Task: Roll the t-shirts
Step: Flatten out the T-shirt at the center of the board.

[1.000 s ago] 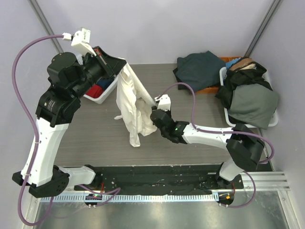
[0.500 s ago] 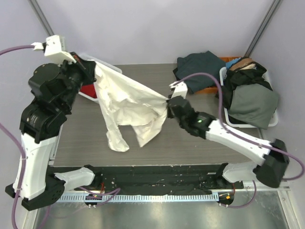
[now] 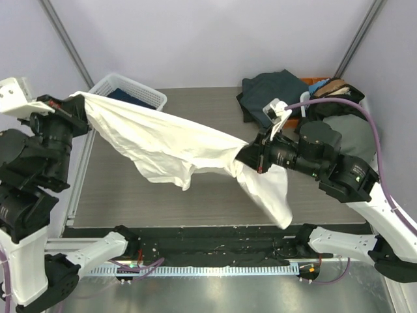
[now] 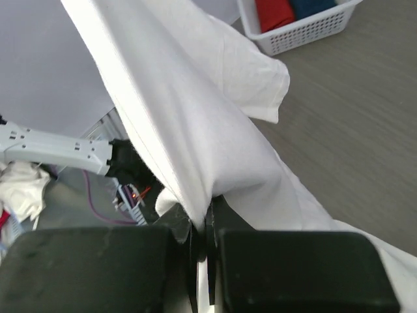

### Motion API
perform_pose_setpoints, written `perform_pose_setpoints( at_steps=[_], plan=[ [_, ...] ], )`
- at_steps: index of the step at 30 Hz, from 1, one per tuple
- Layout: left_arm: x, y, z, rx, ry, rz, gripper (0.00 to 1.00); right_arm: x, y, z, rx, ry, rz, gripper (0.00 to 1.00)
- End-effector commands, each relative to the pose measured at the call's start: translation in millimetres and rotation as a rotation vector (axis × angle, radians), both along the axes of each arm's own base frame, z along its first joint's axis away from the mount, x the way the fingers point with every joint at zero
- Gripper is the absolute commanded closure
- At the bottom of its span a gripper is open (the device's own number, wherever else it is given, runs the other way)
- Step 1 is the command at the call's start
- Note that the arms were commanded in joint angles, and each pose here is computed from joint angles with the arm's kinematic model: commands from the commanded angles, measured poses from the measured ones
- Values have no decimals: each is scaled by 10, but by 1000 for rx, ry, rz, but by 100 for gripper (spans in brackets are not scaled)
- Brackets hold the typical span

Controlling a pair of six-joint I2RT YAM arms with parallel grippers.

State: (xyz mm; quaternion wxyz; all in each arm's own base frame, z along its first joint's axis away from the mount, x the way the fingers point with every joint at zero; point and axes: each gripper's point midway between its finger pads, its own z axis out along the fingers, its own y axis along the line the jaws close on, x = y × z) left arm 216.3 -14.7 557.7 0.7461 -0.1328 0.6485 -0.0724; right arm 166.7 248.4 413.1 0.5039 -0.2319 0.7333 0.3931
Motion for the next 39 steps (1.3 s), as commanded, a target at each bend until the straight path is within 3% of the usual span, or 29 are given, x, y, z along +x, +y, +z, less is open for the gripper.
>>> perform_pose_setpoints(
  at_steps=[1, 6, 9, 12, 13, 15, 16, 18, 19, 22, 24, 28, 31, 32, 33, 37, 39],
  plan=[
    [35, -10, 5, -51, -36, 6, 100, -284, 89, -233, -54, 134, 141, 99],
    [567, -367, -494, -22, 61, -19, 100, 128, 108, -803, -167, 242, 47, 99],
    [1022, -574, -765, 41, 155, -10, 100, 627, -44, -1027, -168, 325, -46, 99],
    [1380, -534, -945, -21, 269, 5, 100, 1205, -259, -1358, -209, 406, -176, 99],
    [1661, -628, -1189, -28, 346, -6, 100, 1421, -364, -1425, -216, 425, -241, 98],
    [1871, -698, -1248, -81, 382, -35, 100, 1707, -467, -1600, -249, 461, -334, 92],
    [2055, -756, -1427, -76, 425, -31, 100, 1889, -468, -1730, -270, 487, -367, 77],
    [2266, -812, -1525, -105, 438, -37, 100, 2150, -542, -1800, -282, 467, -470, 62],
    [2421, -857, -1713, -111, 473, -37, 100, 2238, -535, -1827, -279, 463, -489, 43],
    [2663, -882, -1983, -179, 509, -54, 100, 2304, -512, -1818, -260, 443, -502, 14],
    [2831, -894, -2236, -219, 553, -70, 100, 2223, -490, -1896, -283, 442, -487, 14],
    [3022, -849, -2630, -278, 636, -79, 89, 1897, -452, -2098, -315, 456, -449, 32],
    [3066, -787, -2798, -288, 686, -52, 60, 1587, -362, -2283, -313, 467, -410, 34],
    [3000, -769, -2853, -279, 724, -42, 36, 1514, -340, -2314, -307, 469, -403, 35],
    [2968, -758, -2875, -275, 745, -31, 30, 1409, -316, -2395, -306, 473, -389, 35],
    [2710, -622, -2740, -230, 769, 13, 27, 1151, -141, -2524, -244, 527, -365, 46],
    [2455, -553, -2705, -217, 766, 28, 27, 1062, -5, -2579, -202, 534, -341, 44]
  ],
)
